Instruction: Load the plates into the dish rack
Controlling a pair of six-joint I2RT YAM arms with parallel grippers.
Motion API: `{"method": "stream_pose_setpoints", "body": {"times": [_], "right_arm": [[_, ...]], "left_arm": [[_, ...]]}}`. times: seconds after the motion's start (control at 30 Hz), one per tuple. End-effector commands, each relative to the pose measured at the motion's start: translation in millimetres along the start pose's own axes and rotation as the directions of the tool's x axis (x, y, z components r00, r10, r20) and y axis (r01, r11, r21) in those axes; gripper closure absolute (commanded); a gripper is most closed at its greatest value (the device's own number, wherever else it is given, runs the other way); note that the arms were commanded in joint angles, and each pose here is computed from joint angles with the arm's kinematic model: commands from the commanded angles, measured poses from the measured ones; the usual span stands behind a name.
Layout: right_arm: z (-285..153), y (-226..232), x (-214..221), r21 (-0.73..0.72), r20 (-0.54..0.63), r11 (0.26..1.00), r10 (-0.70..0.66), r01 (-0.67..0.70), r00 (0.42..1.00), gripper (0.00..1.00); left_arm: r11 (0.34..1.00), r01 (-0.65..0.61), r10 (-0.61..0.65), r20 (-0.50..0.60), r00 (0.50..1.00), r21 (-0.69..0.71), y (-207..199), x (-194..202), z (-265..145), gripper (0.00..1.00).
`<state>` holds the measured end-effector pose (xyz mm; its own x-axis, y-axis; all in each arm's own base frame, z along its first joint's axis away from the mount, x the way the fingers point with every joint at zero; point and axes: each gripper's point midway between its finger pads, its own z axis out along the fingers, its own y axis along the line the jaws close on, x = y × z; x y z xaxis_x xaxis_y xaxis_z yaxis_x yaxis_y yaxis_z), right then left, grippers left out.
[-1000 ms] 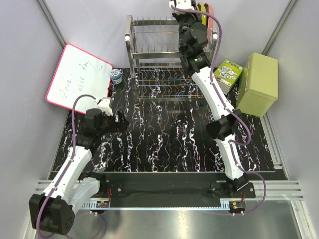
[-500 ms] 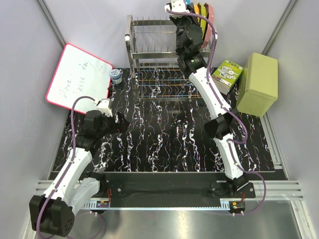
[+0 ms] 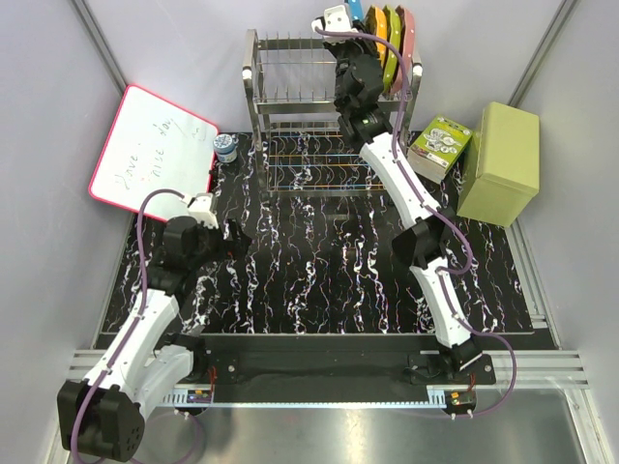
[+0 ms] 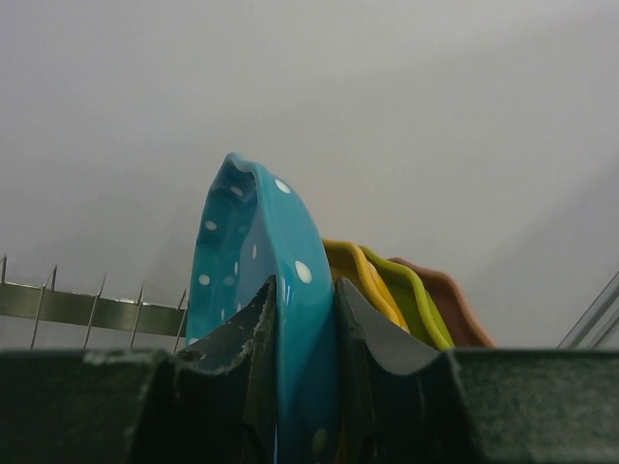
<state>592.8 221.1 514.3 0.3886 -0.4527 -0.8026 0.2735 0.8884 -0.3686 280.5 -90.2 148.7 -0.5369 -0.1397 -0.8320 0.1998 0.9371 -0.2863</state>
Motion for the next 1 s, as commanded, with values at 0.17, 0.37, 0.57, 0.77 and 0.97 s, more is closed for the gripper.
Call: {"method": "stream_pose_setpoints", "body": {"times": [0.17,0.37,0.57,0.77,0.97], "right_arm": [[-4.1,-48.4,-64.6,0.112,0.169,0.985,0.111,-0.131,0.979,1.0],[-11.1,-41.3,-77.3,0.093,0.185,0.989,0.094,-0.113,0.978,0.62],[-14.4,-47.0,-85.8,0.099,0.191,0.99,0.085,-0.105,0.978,0.53],[-22.0,-59.5,-108.7,0.106,0.223,0.989,0.076,-0.101,0.972,0.52],[-39.3,-107.9,-151.5,0.206,0.263,0.978,-0.04,-0.015,0.964,0.39]], "left_arm": [[1.0,-0.001,-0.001,0.066,0.998,0.031,-5.7,-12.9,-0.9,0.01],[1.0,-0.002,0.0,0.071,0.998,0.03,-5.6,-13.7,-0.9,0.01],[0.999,-0.002,-0.001,0.086,0.996,0.037,-7.1,-15.3,-3.6,0.01],[0.999,-0.001,-0.004,0.093,0.996,0.047,-8.8,-14.2,-5.8,0.01],[0.998,-0.063,0.064,0.131,0.989,-0.008,-3.1,-40.0,-9.3,0.01]]}}
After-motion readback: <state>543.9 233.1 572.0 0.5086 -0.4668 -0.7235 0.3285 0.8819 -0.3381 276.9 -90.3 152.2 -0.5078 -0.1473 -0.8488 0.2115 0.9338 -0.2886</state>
